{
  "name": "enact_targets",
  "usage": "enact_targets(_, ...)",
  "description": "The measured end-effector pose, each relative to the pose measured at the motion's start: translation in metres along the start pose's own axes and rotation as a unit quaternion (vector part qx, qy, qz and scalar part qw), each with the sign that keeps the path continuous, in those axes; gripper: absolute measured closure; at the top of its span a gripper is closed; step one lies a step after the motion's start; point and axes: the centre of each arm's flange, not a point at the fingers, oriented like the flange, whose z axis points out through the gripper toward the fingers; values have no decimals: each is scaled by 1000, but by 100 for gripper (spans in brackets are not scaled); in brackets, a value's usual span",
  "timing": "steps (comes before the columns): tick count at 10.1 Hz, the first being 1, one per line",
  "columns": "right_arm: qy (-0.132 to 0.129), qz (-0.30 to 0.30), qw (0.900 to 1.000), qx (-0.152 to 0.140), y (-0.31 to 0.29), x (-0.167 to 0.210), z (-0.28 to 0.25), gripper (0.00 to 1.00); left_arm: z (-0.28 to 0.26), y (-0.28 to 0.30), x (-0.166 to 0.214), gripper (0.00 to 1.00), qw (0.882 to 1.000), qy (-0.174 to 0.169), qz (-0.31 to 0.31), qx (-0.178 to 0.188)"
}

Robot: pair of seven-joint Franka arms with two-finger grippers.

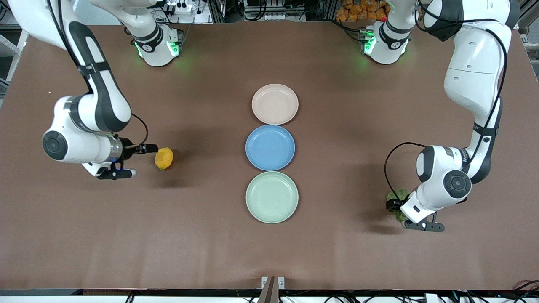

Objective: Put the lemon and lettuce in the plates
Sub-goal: 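Close the right gripper on the lemon while the left gripper grasps the lettuce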

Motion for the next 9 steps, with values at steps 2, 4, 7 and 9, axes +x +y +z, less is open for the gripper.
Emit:
enact_targets(2, 16, 15, 1000, 1, 1, 9, 17, 0, 1, 0, 1, 28, 1000, 2, 2, 0)
enact_targets(4, 13, 31, 999, -1, -8, 13, 34, 0, -4, 6, 4, 59, 1000, 7, 9, 2)
enact_targets(7, -2, 39, 999, 1, -5, 15, 56, 0, -5, 12, 6, 95, 998, 10, 49, 33)
enact_targets(9, -6, 42, 999, 1, -2, 17, 65, 0, -16, 19, 13, 95, 998, 23, 53, 32)
